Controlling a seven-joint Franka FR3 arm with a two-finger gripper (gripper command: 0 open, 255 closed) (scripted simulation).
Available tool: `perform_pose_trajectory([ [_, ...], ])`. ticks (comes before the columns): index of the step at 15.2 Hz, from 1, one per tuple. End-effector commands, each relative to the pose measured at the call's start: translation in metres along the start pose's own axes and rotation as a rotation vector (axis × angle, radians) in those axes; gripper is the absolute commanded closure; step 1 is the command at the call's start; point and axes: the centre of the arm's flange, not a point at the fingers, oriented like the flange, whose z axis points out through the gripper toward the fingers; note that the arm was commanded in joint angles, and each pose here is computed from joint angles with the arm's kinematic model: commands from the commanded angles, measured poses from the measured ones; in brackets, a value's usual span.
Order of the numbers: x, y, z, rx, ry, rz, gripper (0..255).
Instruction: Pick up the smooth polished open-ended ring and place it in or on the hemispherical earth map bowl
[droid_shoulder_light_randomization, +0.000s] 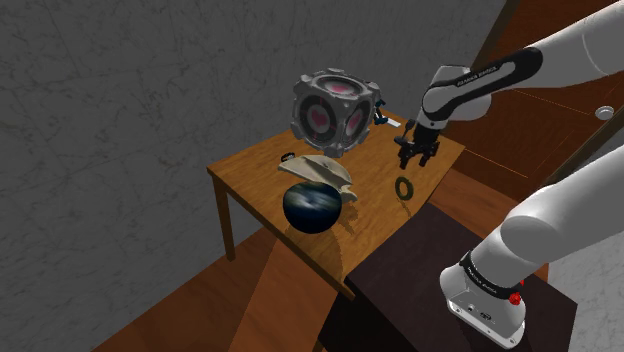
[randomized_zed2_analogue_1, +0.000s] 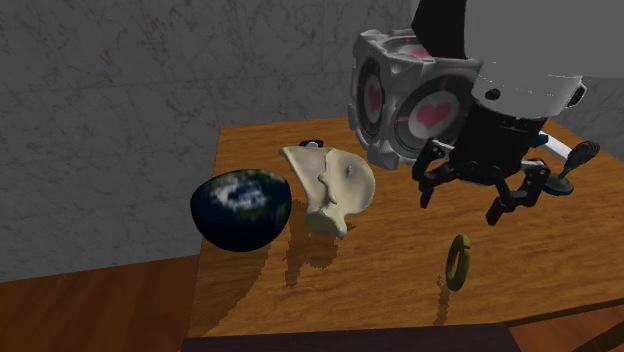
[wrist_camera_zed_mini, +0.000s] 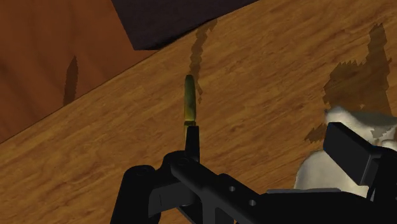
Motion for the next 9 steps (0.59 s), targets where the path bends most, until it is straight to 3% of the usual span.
perform_pose_trajectory([
  [1, 0.014, 0.015, 0.021, -0.006, 0.005, 0.021, 0],
  [9, 0.042, 0.053, 0.084, -0.016, 0.012, 0.077, 0],
])
